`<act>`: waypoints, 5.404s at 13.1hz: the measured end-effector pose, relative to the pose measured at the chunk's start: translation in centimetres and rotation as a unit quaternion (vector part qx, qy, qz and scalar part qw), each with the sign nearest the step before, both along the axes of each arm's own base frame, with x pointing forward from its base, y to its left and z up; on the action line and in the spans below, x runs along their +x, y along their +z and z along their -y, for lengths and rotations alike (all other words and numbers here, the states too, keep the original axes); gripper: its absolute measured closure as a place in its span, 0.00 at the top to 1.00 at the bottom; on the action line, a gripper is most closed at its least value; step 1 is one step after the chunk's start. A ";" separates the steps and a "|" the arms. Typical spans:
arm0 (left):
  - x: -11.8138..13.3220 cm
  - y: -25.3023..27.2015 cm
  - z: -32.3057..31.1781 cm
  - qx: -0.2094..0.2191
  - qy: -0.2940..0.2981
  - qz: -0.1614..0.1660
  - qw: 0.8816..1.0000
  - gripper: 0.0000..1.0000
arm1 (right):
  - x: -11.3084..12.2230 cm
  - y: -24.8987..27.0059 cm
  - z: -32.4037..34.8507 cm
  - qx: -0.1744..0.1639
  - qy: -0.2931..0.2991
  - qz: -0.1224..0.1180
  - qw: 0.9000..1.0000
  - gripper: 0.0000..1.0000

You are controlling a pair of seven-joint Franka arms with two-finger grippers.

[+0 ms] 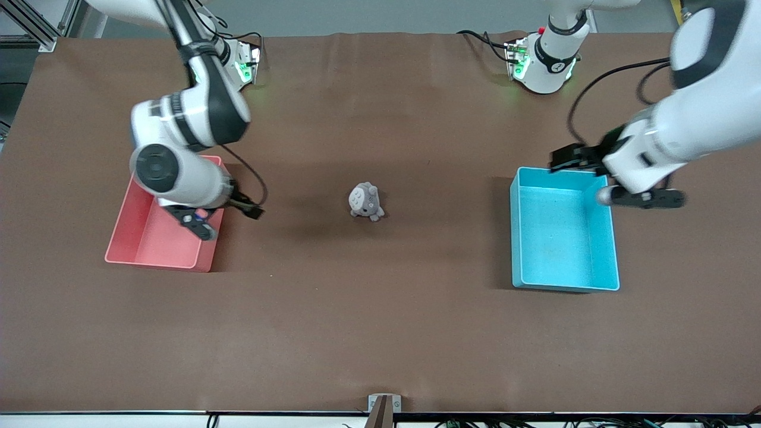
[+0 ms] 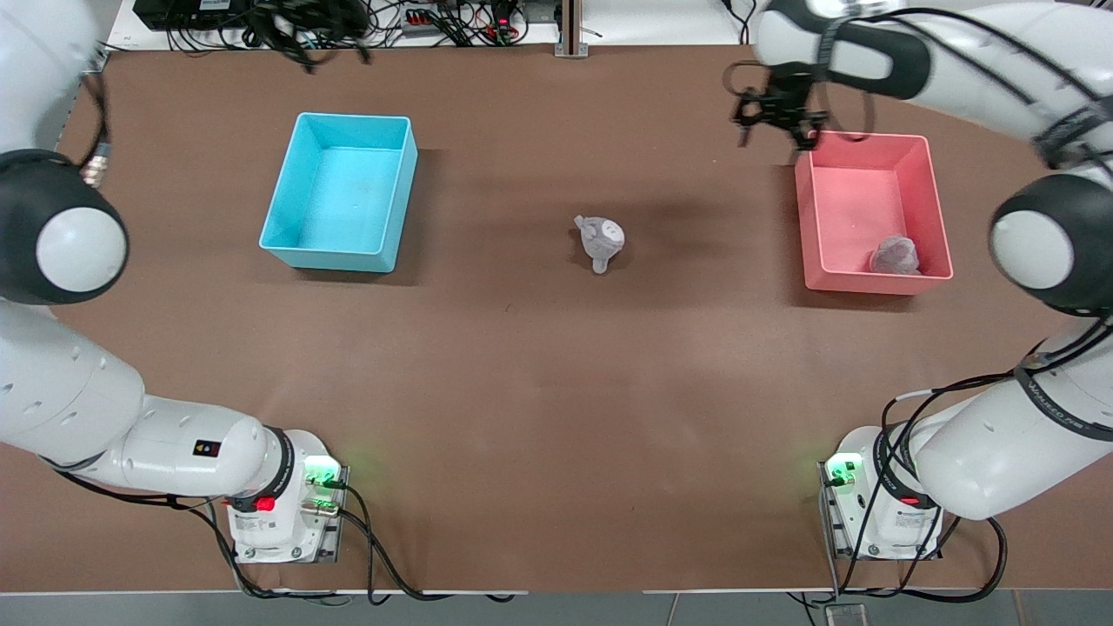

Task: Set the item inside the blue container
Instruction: 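Grasp the mouse with the right gripper while the left gripper grasps the Totoro, then lower the Totoro into the blue box while the right gripper carries the mouse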

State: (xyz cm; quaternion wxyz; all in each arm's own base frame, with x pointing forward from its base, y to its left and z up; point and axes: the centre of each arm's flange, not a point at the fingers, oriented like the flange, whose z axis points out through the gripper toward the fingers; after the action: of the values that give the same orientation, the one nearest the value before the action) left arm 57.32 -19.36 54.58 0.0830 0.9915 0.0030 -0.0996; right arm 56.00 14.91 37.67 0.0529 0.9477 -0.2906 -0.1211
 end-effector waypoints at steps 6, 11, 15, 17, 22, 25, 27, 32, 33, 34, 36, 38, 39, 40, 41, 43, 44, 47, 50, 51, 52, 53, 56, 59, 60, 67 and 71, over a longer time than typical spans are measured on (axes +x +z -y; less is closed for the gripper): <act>-3.9 -9.4 20.6 0.008 0.043 0.011 0.999 1.00 | -2.3 -2.9 19.5 0.044 0.075 -0.015 0.996 1.00; -6.3 -17.0 28.6 -0.003 0.073 0.026 0.997 1.00 | -6.6 -9.8 24.7 0.055 0.087 0.010 0.995 1.00; -6.7 -23.0 30.7 -0.001 0.080 0.024 0.997 1.00 | -9.0 -12.7 24.8 0.056 0.085 0.007 0.995 1.00; -7.0 -26.0 31.4 0.003 0.078 0.020 0.997 1.00 | -9.5 -13.4 24.8 0.057 0.084 0.005 0.995 1.00; -7.8 -30.9 32.5 0.005 0.076 0.020 0.997 1.00 | -10.8 -16.7 24.9 0.055 0.080 -0.008 0.995 0.98; -8.7 -33.1 33.5 -0.007 0.084 0.010 0.996 1.00 | -11.1 -17.6 24.9 0.055 0.079 -0.015 0.995 0.76; -9.3 -33.6 34.1 -0.015 0.091 0.004 0.996 1.00 | -11.1 -17.6 24.9 0.056 0.078 -0.015 0.995 0.53; -9.2 -33.5 34.2 -0.024 0.102 -0.006 0.994 1.00 | -10.0 -16.4 24.6 0.060 0.081 -0.024 0.995 0.26; -9.2 -33.5 34.2 -0.024 0.102 -0.006 0.994 0.99 | -9.0 -15.2 24.5 0.064 0.083 -0.033 0.994 0.22; -9.2 -33.5 34.2 -0.024 0.102 -0.006 0.994 0.97 | -7.6 -13.4 24.5 0.068 0.084 -0.042 0.993 0.21; -9.3 -33.7 34.2 -0.023 0.102 -0.007 0.995 0.91 | -3.9 -7.8 24.0 0.068 0.079 -0.050 0.993 0.21; -9.5 -33.8 34.4 -0.022 0.100 -0.008 0.995 0.85 | -1.4 -3.1 20.9 0.051 0.055 -0.051 0.996 0.21; -9.6 -33.8 34.5 -0.022 0.099 -0.008 0.995 0.85 | -0.4 -1.2 18.4 0.040 0.042 -0.048 0.997 0.21; -9.8 -33.9 34.6 -0.022 0.098 -0.008 0.995 0.78 | 0.3 0.2 15.8 0.037 0.029 -0.044 0.998 0.21; -9.9 -34.0 34.7 -0.022 0.098 -0.009 0.995 0.78 | 0.7 1.3 13.3 0.043 0.013 -0.038 0.998 0.20; -9.9 -34.1 34.7 -0.021 0.097 -0.010 0.995 0.72 | 1.0 2.2 10.0 0.063 -0.017 -0.031 0.997 0.20; -9.9 -34.1 34.7 -0.022 0.097 -0.010 0.995 0.64 | 1.0 2.3 8.6 0.067 -0.030 -0.030 0.997 0.20; -9.9 -34.0 34.8 -0.022 0.097 -0.009 0.995 0.48 | 0.9 2.6 3.1 0.053 -0.061 -0.010 0.997 0.20; -9.9 -33.8 34.9 -0.024 0.097 -0.008 0.995 0.21 | 0.1 3.0 -3.7 0.042 -0.082 0.024 0.995 0.20; -9.8 -33.5 34.9 -0.024 0.095 -0.006 0.995 0.20 | -0.2 3.2 -5.5 0.041 -0.092 0.034 0.994 0.20; -9.7 -33.0 34.9 -0.021 0.089 -0.002 0.996 0.18 | -0.6 3.3 -7.1 0.040 -0.101 0.044 0.993 0.20; -9.5 -31.9 34.8 -0.012 0.078 0.005 0.997 0.14 | -0.8 3.4 -8.7 0.040 -0.111 0.054 0.992 0.20; -7.1 -24.8 31.8 0.019 0.048 0.023 0.998 0.13 | -1.7 2.6 -13.0 0.039 -0.142 0.076 0.986 0.20; -3.4 -16.9 24.4 0.065 -0.035 0.053 0.996 0.13 | -2.9 0.3 -17.5 0.036 -0.172 0.092 0.980 0.20; -1.9 -15.0 21.2 0.072 -0.059 0.053 0.994 0.13 | -3.4 -0.8 -19.2 0.034 -0.182 0.096 0.978 0.20; 0.7 -14.4 4.7 0.123 -0.152 0.038 0.980 0.13 | -6.3 -8.9 -31.3 0.023 -0.260 0.123 0.957 0.20; -0.2 -17.8 -4.7 0.103 -0.192 0.061 0.974 0.13 | -7.7 -13.2 -34.7 0.004 -0.255 0.122 0.959 0.20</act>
State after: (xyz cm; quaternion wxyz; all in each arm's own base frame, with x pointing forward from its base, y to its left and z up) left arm 57.12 -14.71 36.82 -0.0407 0.9810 -0.1824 -0.0524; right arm 48.26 49.65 24.51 -0.0198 0.8497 -0.5267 -0.0156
